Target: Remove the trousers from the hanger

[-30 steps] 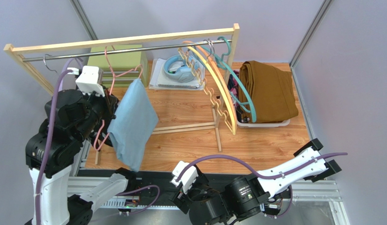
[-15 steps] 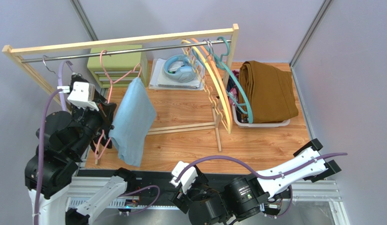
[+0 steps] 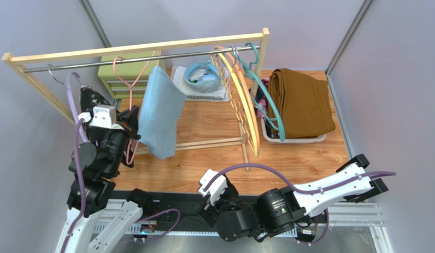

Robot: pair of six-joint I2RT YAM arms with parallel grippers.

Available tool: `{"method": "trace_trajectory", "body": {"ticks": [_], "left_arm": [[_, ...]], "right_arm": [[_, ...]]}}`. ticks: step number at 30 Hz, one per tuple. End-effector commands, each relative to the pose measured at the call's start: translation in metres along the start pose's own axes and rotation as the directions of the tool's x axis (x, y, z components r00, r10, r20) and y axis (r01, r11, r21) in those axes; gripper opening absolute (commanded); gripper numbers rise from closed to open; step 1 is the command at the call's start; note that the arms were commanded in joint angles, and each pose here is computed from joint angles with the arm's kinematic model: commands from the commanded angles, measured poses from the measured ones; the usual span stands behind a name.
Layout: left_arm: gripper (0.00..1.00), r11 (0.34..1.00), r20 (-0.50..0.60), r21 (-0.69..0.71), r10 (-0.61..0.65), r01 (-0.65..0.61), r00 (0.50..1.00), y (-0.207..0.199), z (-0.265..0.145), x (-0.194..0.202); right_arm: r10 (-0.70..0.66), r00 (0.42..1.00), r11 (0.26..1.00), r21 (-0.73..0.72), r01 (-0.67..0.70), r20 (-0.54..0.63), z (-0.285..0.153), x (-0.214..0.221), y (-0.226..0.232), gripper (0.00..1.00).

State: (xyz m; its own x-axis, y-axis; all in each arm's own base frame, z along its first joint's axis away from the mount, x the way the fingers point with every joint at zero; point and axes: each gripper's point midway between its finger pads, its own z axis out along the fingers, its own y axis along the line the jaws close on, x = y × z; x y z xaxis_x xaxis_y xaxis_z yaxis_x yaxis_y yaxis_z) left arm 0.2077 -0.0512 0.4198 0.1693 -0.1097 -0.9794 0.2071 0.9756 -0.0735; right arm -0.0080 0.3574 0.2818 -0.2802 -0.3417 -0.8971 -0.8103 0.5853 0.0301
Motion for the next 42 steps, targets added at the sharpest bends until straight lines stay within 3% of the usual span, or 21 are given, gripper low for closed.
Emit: {"method": "trace_trajectory", "body": {"ticks": [1, 6, 10, 14, 17, 18, 19, 21, 23, 24, 26, 27, 34, 38, 42], "left_arm": [[0.00, 1.000, 0.515, 0.012, -0.020, 0.016, 0.857, 0.001, -0.021, -0.126], [0.00, 1.000, 0.598, 0.030, -0.023, 0.006, 0.802, -0.002, -0.020, -0.114], [0.00, 0.998, 0.691, 0.059, -0.052, 0.015, 0.721, -0.005, -0.032, -0.117], [0.00, 0.992, 0.681, 0.097, -0.125, 0.081, 0.722, -0.005, -0.033, -0.119], [0.00, 0.987, 0.642, 0.074, -0.155, 0.140, 0.751, 0.004, -0.036, -0.129], [0.00, 0.986, 0.540, 0.036, -0.155, 0.162, 0.827, 0.007, -0.025, -0.110], [0.00, 0.974, 0.540, 0.047, -0.212, 0.223, 0.814, 0.010, -0.033, -0.129], [0.00, 0.967, 0.447, 0.025, -0.239, 0.255, 0.862, 0.011, -0.032, -0.118], [0.00, 0.958, 0.430, 0.043, -0.274, 0.284, 0.860, 0.011, -0.046, -0.135], [0.00, 0.959, 0.377, 0.026, -0.271, 0.283, 0.886, 0.011, -0.047, -0.127], [0.00, 0.957, 0.372, 0.045, -0.282, 0.286, 0.884, 0.010, -0.060, -0.142], [0.00, 0.958, 0.320, 0.031, -0.278, 0.283, 0.906, 0.010, -0.062, -0.132], [0.00, 0.938, 0.216, -0.014, -0.336, 0.347, 0.917, 0.018, -0.099, -0.137], [0.00, 0.931, 0.188, -0.077, -0.339, 0.357, 0.922, 0.029, -0.109, -0.131], [0.00, 0.908, 0.145, -0.134, -0.378, 0.396, 0.914, 0.034, -0.108, -0.119]], "right_arm": [[0.041, 0.998, 0.999, -0.010, -0.041, 0.038, -0.002, -0.012, -0.015, 0.71], [0.039, 0.998, 0.999, 0.003, -0.039, 0.051, -0.001, -0.016, -0.031, 0.72], [0.031, 0.998, 0.999, 0.008, -0.031, 0.055, 0.000, -0.016, -0.039, 0.71], [0.020, 0.998, 1.000, 0.013, -0.021, 0.056, 0.003, -0.017, -0.043, 0.71], [0.007, 0.998, 1.000, 0.009, -0.007, 0.060, 0.006, -0.019, -0.041, 0.71], [0.010, 0.998, 1.000, 0.009, -0.011, 0.066, 0.007, -0.022, -0.041, 0.71], [0.001, 0.998, 1.000, -0.005, -0.001, 0.063, 0.008, -0.022, -0.037, 0.72], [0.003, 0.997, 1.000, -0.021, -0.002, 0.077, 0.009, -0.029, -0.032, 0.71], [-0.009, 0.996, 0.998, -0.054, 0.014, 0.090, 0.009, -0.037, -0.024, 0.71], [-0.007, 0.994, 0.997, -0.070, 0.014, 0.106, 0.010, -0.042, -0.020, 0.71], [-0.025, 0.993, 0.995, -0.094, 0.037, 0.119, 0.011, -0.047, -0.012, 0.73], [-0.026, 0.992, 0.992, -0.121, 0.042, 0.126, 0.012, -0.051, -0.006, 0.73], [-0.101, 0.969, 0.942, -0.290, 0.166, 0.227, 0.012, -0.080, 0.042, 0.94], [-0.106, 0.943, 0.921, -0.327, 0.213, 0.315, 0.014, -0.117, 0.071, 0.96], [-0.187, 0.932, 0.926, -0.260, 0.273, 0.312, 0.050, -0.121, 0.097, 0.96]]}}
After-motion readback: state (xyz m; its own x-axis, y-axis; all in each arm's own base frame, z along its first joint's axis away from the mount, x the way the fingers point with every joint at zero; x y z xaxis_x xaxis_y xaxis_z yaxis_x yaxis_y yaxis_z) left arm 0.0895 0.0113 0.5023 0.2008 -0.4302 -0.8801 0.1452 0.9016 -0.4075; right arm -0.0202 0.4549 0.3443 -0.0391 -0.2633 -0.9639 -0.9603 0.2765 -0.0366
